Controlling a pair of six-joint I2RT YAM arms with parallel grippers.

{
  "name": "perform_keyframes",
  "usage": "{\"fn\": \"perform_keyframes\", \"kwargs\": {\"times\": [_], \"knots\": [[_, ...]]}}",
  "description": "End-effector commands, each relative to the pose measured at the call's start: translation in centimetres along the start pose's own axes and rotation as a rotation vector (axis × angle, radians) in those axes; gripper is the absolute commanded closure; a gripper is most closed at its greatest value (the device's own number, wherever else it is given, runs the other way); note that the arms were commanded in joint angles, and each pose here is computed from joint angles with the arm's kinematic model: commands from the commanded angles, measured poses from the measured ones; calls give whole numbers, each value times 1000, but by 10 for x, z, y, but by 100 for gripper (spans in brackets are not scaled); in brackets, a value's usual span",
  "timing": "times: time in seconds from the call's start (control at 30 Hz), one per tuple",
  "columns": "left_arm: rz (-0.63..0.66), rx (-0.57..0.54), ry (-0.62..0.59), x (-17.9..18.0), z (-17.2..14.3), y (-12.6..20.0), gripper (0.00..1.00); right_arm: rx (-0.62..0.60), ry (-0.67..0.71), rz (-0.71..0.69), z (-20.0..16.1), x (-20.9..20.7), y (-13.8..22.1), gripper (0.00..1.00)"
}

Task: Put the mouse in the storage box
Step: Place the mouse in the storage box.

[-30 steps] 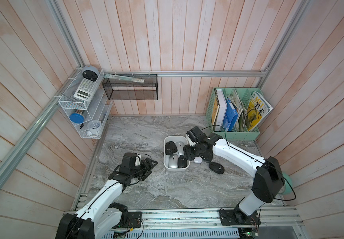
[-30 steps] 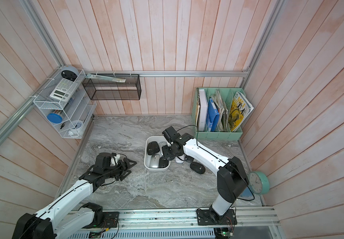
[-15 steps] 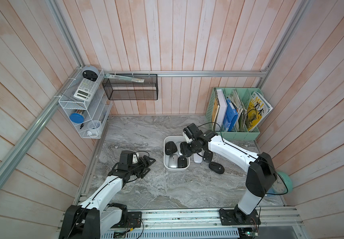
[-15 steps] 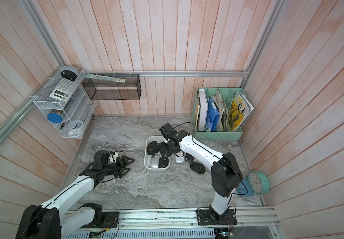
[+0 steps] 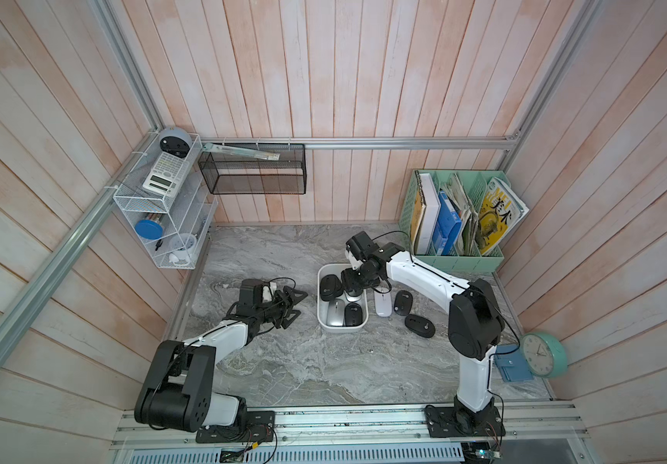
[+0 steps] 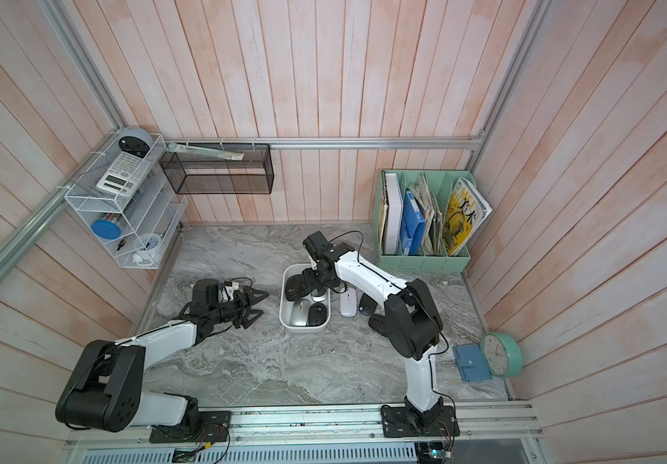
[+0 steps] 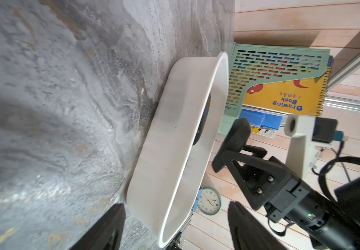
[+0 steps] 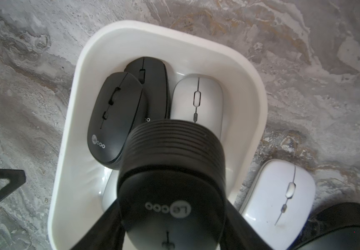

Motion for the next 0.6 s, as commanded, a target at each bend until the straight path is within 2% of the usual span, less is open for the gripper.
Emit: {"fn": "perform_keyframes", "kwargs": {"times": [0.0, 0.57], "knots": [[-100, -22, -25, -14, 7, 1, 20, 9, 30, -8, 5, 4, -1, 39], [-162, -16, -28, -20, -3, 11, 20, 66, 22, 2, 8, 9, -41, 38]]}}
Point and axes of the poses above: each gripper's point midway between its finger pads, its own y axis back along the fingers, its own x axis along the line the jaws close on, z = x × y, the point moved 10 cm from there along y, back along the fingers, and after that the axes turned 8 degrees about -y, right-handed, at the moved point
